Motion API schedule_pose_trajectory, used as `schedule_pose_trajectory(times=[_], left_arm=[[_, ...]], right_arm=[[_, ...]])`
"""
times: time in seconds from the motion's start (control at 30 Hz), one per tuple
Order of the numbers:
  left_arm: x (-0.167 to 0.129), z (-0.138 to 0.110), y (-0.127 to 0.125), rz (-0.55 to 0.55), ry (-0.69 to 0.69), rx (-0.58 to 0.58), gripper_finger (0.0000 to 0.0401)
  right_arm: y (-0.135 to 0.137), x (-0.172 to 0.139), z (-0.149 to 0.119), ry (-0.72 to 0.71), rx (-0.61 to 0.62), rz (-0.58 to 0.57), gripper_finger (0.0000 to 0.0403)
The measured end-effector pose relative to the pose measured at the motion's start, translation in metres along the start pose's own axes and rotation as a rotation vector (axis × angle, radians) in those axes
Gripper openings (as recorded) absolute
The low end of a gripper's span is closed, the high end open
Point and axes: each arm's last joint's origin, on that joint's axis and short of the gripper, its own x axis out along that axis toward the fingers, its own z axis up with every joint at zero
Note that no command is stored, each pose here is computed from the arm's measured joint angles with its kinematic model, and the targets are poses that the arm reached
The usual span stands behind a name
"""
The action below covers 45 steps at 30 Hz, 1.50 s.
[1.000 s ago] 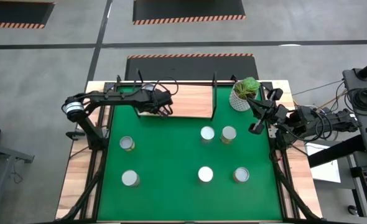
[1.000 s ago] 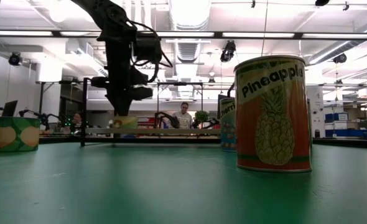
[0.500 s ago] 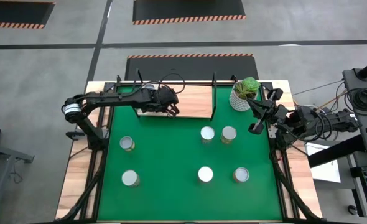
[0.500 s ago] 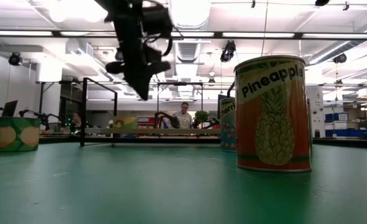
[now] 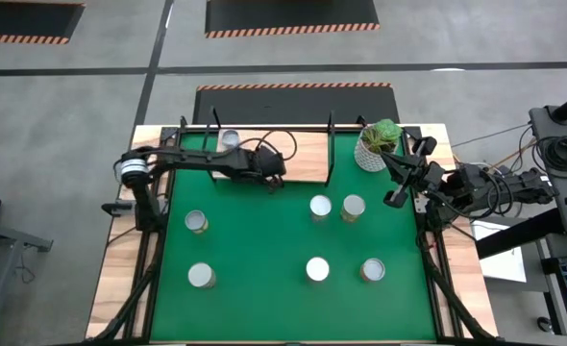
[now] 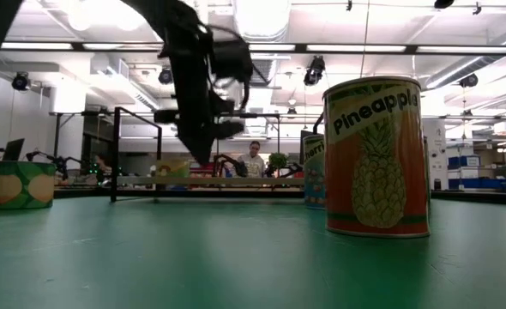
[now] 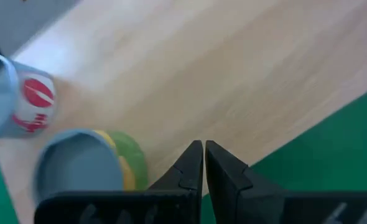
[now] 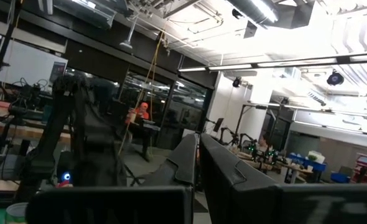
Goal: Pick and place cans onto a shelf
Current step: Put the canned mushroom good on the shelf
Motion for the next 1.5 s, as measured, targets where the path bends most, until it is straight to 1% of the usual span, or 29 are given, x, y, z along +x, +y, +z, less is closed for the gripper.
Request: schedule_pose_trajectory(times=[0.13,0.23,0.4,0.63,0.8,1.0,1.13,1.23,1.33,1.4,1.5], left_arm=[[0.015,-0.005,-0.004,0.035,0.046,0.026,0.0001],[0.019,-0.006,-0.006,0.063,0.043,0.034,0.0001],[0.019,-0.005,-0.003,0.098,0.028,0.032,0.0001],[0.018,-0.007,0.002,0.139,0.039,0.042,0.0001],[0.017,-0.01,0.008,0.214,0.051,0.055,0.0001],[0.016,-0.016,0.015,0.277,0.103,0.056,0.0001],[0.014,-0.02,0.021,0.351,0.132,0.053,0.0001],[0.012,-0.024,0.025,0.387,0.164,0.047,0.0001],[0.01,-0.026,0.024,0.389,0.169,0.042,0.0001],[0.009,-0.025,0.021,0.363,0.165,0.038,0.0001],[0.004,-0.018,0.016,0.328,0.136,0.038,0.0001]], right_arm=[[0.0,0.0,0.0,0.0,0.0,0.0,0.0011],[0.0,0.0,0.0,0.0,0.0,0.0,0.0011],[0.0,0.0,0.0,0.0,0.0,0.0,0.0011],[0.0,0.0,0.0,0.002,-0.002,0.001,0.0011],[0.0,0.0,0.0,0.003,-0.002,0.001,0.0011],[0.0,0.0,0.0,0.003,-0.01,0.002,0.0011],[0.0,0.0,0.0,0.004,-0.01,0.002,0.0011],[0.0,0.0,0.0,0.004,-0.01,0.002,0.0011],[0.0,0.0,0.0,0.004,-0.01,0.002,0.0011],[0.0,0.0,0.0,0.004,-0.01,0.002,0.0011],[0.0,0.0,0.0,0.004,-0.01,0.002,0.0011]])
